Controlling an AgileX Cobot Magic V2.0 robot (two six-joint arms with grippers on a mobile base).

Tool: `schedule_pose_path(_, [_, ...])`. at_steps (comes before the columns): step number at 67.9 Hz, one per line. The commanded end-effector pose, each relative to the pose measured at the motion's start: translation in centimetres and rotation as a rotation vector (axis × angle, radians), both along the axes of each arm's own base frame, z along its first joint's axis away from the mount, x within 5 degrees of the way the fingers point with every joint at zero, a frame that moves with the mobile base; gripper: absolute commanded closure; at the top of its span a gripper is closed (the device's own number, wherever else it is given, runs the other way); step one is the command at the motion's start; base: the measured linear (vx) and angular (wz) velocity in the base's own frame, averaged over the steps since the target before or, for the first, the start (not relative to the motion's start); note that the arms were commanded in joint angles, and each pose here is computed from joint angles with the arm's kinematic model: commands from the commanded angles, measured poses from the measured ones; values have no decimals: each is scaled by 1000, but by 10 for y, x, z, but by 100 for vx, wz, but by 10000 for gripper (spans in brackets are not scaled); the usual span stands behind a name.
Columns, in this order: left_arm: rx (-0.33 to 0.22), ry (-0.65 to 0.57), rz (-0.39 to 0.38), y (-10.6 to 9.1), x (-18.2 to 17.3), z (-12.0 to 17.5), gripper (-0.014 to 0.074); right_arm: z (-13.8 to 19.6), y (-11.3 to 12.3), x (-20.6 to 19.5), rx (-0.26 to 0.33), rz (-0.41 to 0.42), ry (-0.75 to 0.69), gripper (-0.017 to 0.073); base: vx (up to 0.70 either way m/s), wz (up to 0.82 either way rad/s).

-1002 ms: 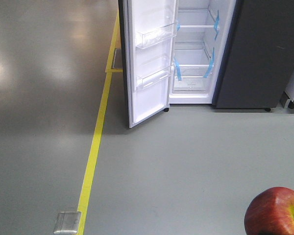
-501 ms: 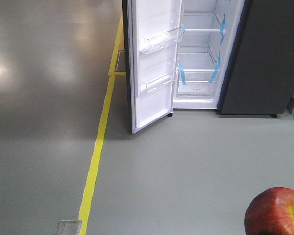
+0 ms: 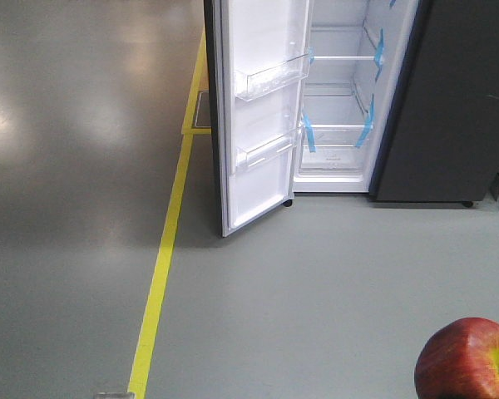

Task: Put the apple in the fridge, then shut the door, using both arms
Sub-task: 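Drive closer to the open refrigerator, apple held in right gripper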

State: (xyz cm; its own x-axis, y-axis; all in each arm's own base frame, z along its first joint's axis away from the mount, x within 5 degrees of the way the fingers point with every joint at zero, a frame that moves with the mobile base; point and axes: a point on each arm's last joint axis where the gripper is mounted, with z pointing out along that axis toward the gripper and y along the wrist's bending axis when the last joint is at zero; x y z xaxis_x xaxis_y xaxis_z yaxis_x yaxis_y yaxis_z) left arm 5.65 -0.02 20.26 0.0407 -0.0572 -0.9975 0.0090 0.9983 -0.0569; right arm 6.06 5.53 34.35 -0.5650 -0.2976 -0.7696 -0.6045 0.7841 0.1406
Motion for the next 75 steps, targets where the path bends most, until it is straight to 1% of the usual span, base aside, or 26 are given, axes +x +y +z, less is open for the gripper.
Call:
schedule_pose_path(1, [-12,-63,-10,-1,0,-2,599,13,2,2,59,-7,-66,347,10,-3])
schedule_pose_path(75, [-12,-63,-10,-1,0,-2,599,13,2,2,59,-7,-66,347,10,1])
